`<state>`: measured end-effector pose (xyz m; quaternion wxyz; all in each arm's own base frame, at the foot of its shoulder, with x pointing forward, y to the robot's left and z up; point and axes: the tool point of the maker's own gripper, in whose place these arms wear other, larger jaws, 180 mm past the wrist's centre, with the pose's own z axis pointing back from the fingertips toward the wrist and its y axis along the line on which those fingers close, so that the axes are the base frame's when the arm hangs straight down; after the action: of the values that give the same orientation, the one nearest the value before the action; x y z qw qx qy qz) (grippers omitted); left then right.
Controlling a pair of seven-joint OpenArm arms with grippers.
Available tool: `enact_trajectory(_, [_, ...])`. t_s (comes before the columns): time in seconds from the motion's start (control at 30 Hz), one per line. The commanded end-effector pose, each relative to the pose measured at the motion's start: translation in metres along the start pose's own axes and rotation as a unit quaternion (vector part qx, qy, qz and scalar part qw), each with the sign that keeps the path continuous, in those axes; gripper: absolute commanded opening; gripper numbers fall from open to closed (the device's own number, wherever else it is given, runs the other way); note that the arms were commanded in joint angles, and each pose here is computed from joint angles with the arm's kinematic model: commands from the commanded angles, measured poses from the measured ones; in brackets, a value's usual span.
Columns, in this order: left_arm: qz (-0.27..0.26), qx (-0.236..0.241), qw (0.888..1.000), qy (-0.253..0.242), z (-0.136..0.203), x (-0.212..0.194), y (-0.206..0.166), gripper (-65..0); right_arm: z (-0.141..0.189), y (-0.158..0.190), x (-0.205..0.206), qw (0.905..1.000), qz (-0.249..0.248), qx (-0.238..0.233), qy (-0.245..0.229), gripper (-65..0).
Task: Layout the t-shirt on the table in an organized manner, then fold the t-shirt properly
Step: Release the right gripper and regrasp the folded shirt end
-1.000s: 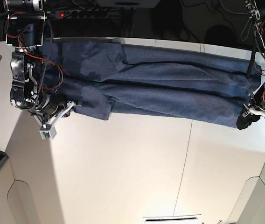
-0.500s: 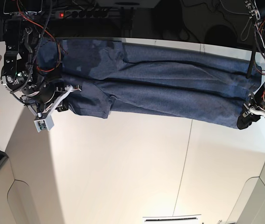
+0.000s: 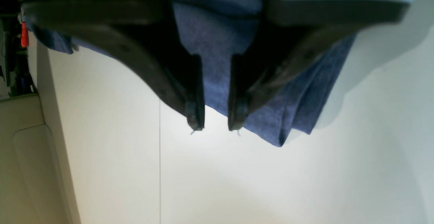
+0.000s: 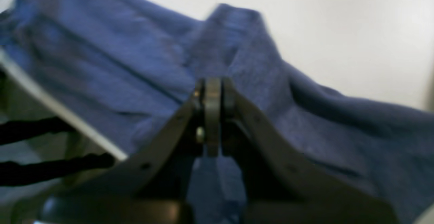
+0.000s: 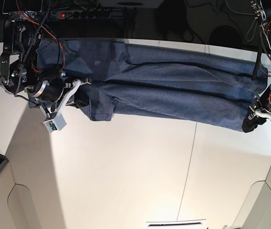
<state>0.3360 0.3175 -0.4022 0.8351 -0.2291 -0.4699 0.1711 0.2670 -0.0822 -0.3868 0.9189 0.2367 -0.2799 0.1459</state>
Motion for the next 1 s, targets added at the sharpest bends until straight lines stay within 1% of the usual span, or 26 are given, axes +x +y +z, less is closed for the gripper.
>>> enact_trajectory(0.0, [-0.013,-0.01,0.999,-0.03,0.002,0.026,-0.004,-49.0,0.005,0.01,0.008,0.9995,0.013,0.021,-0.021,-65.0])
enact_trajectory(0.07, [-0.013,-0.01,0.999,-0.029,0.002,0.026,-0.004,-49.0,0.009,0.023,0.002,0.9986,0.018,0.043,-0.024,-65.0])
enact_trajectory(0.1, [-0.013,-0.01,0.999,-0.029,0.002,0.026,-0.004,-49.0,0.012,0.028,-0.003,0.9984,0.022,0.047,-0.023,-65.0])
enact_trajectory(0.23, [-0.013,-0.01,0.999,-0.03,0.002,0.026,-0.004,-49.0,0.023,0.041,-0.022,0.9983,0.025,0.05,-0.015,-65.0])
enact_trajectory(0.37, [-0.013,-0.01,0.999,-0.03,0.002,0.026,-0.004,-49.0,0.026,0.049,-0.039,0.9981,0.015,0.06,-0.004,-65.0])
enact_trajectory(0.5, [-0.013,-0.01,0.999,-0.03,0.002,0.026,-0.004,-49.0,0.028,0.058,-0.044,0.9966,0.0,0.082,-0.006,-65.0])
enact_trajectory(0.63, [-0.013,-0.01,0.999,-0.03,0.002,0.026,-0.004,-49.0,0.026,0.063,-0.043,0.996,0.002,0.089,-0.006,-65.0])
enact_trajectory(0.77, [-0.013,-0.01,0.999,-0.031,0.002,0.026,-0.004,-49.0,0.021,0.081,-0.046,0.9934,0.014,0.114,0.003,-65.0])
enact_trajectory(0.9, [-0.013,-0.011,0.999,-0.031,0.002,0.026,-0.004,-49.0,0.013,0.108,-0.052,0.988,0.041,0.148,0.017,-65.0])
enact_trajectory(0.97, [-0.013,-0.01,0.999,-0.03,0.002,0.026,-0.004,-49.0,0.009,0.115,-0.055,0.9869,0.057,0.149,0.023,-65.0])
